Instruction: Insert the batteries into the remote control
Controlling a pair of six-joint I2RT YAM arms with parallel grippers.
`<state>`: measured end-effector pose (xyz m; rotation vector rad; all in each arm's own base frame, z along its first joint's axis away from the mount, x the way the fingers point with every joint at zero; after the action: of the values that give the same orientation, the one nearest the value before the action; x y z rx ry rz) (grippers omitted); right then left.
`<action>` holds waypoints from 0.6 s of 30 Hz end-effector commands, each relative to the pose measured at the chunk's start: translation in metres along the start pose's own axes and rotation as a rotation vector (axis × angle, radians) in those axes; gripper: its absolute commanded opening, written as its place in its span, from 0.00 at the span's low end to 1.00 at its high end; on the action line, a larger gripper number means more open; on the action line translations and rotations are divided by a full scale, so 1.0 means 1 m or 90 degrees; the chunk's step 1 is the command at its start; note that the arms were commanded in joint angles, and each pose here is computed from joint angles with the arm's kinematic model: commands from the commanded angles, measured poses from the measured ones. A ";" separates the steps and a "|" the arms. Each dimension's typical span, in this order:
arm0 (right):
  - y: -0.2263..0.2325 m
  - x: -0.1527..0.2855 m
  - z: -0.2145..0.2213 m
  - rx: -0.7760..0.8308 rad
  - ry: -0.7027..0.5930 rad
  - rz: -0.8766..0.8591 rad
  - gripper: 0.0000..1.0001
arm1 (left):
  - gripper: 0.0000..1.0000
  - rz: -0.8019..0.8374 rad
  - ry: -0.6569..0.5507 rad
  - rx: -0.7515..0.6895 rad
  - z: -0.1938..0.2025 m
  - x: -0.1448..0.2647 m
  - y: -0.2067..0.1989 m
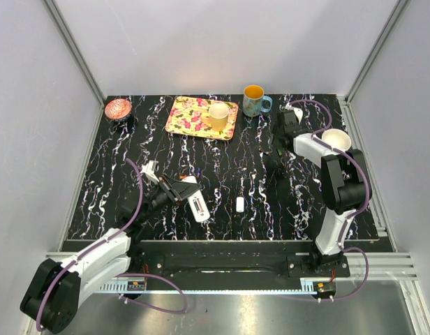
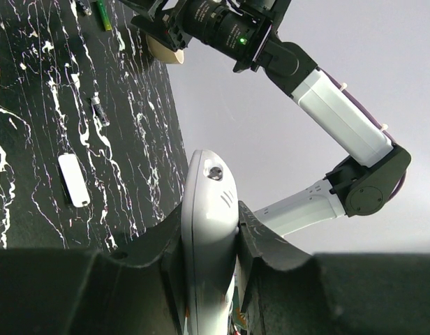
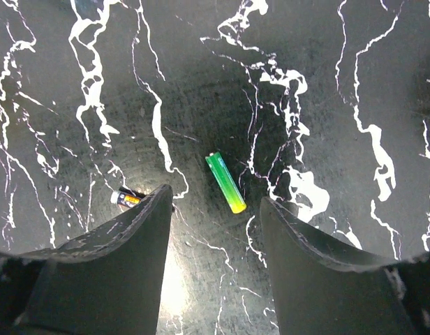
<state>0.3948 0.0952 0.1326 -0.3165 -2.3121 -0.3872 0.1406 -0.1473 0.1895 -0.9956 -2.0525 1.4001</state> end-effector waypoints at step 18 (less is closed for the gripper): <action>0.013 -0.032 -0.025 0.096 0.017 -0.018 0.43 | 0.00 0.068 -0.013 -0.019 0.000 0.008 -0.009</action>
<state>0.4331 0.0993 0.1214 -0.2043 -2.3245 -0.2269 0.1343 -0.1443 0.1831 -1.0124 -2.0453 1.4189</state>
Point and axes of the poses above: each gripper's point midway between its finger pads, its own x axis back along the fingers, its own y axis along the line the jaws close on, z = x × y, the point moved 10 cm from there along x, back along the fingers, and after that the axes turned 8 degrees about -x, right-handed, at the moved point
